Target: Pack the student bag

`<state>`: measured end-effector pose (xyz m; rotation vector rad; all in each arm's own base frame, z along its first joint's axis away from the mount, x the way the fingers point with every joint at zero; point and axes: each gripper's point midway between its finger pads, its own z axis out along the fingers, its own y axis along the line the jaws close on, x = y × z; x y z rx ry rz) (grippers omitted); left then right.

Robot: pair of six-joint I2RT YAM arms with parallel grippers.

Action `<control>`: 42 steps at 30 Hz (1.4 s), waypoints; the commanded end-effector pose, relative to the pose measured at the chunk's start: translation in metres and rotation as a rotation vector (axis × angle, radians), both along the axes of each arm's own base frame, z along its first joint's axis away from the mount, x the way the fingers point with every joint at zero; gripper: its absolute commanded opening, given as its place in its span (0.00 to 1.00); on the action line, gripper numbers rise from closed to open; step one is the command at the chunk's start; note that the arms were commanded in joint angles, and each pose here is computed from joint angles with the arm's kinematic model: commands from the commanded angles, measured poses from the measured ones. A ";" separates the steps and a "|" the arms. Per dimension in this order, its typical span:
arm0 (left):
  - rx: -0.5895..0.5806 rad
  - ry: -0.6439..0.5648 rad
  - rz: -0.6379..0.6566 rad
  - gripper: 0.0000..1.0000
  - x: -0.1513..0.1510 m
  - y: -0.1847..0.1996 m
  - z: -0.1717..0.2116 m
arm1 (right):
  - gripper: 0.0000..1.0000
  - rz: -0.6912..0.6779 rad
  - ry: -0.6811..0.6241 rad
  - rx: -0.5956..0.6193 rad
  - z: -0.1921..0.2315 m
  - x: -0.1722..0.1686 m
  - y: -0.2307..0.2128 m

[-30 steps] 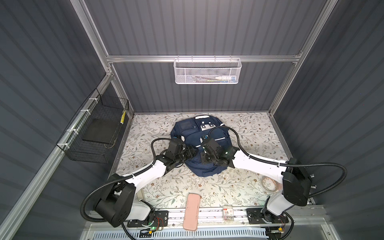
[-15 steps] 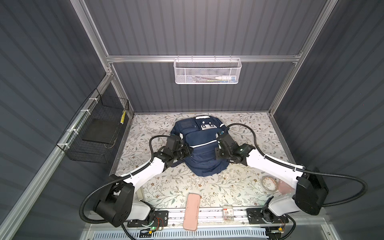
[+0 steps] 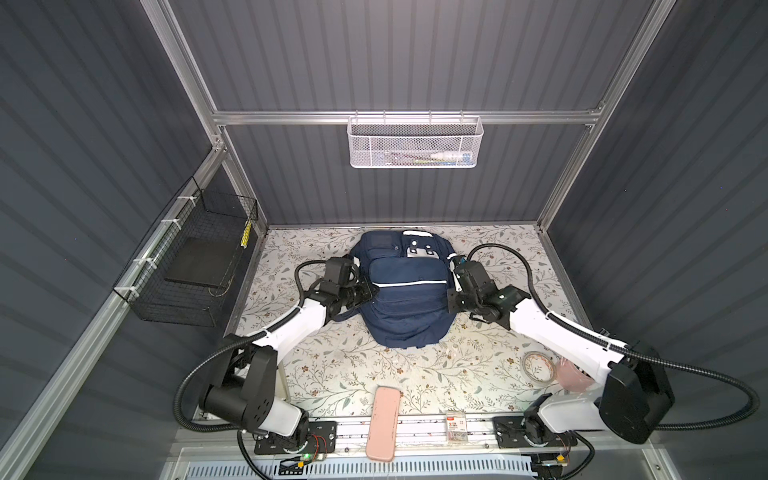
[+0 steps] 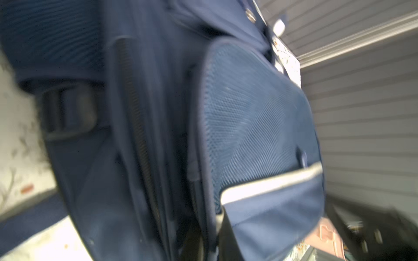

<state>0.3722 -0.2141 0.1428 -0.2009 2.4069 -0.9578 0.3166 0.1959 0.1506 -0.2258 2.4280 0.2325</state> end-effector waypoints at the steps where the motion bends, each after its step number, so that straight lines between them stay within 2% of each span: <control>1: 0.016 -0.131 0.089 0.27 0.043 0.018 0.033 | 0.00 -0.034 0.082 -0.101 -0.021 -0.033 -0.012; 4: 0.042 -0.164 0.122 0.58 0.040 0.027 0.048 | 0.00 0.023 0.081 -0.028 -0.021 -0.044 0.018; 5: 0.061 -0.169 0.130 0.63 0.034 0.032 0.052 | 0.00 0.035 0.085 -0.004 -0.020 -0.045 0.028; 8: 0.122 -0.169 0.172 0.67 0.010 0.053 0.056 | 0.00 0.061 0.082 0.038 -0.019 -0.044 0.047; 10: 0.054 -0.172 0.169 0.70 -0.006 0.051 0.065 | 0.00 0.074 0.073 0.055 -0.018 -0.042 0.057; 12: -0.137 -0.142 0.110 0.71 -0.018 0.019 0.072 | 0.00 0.097 0.057 0.077 -0.015 -0.042 0.070; 13: -0.185 -0.126 0.076 0.71 -0.023 0.001 0.072 | 0.00 0.113 0.047 0.085 -0.013 -0.043 0.076; 17: -0.205 -0.104 -0.025 0.72 -0.042 -0.064 0.063 | 0.00 0.139 0.036 0.094 -0.012 -0.048 0.089; 20: -0.258 -0.036 -0.043 0.71 -0.046 -0.085 0.042 | 0.00 0.137 0.031 0.126 -0.010 -0.050 0.092; 28: -0.166 -0.008 -0.027 0.72 -0.053 -0.091 0.012 | 0.00 0.147 0.030 0.141 -0.012 -0.052 0.097; 31: -0.208 -0.003 -0.053 0.71 -0.059 -0.098 0.020 | 0.00 0.121 0.023 0.105 -0.015 -0.049 0.089; 35: -0.080 -0.047 -0.035 0.74 -0.084 -0.078 0.031 | 0.00 0.116 0.029 0.099 -0.016 -0.046 0.088; 39: -0.130 -0.001 0.037 0.73 -0.101 -0.058 0.013 | 0.00 0.125 0.038 0.103 -0.017 -0.045 0.094; 42: -0.134 -0.001 0.052 0.73 -0.098 -0.059 0.000 | 0.00 0.130 0.040 0.112 -0.017 -0.046 0.096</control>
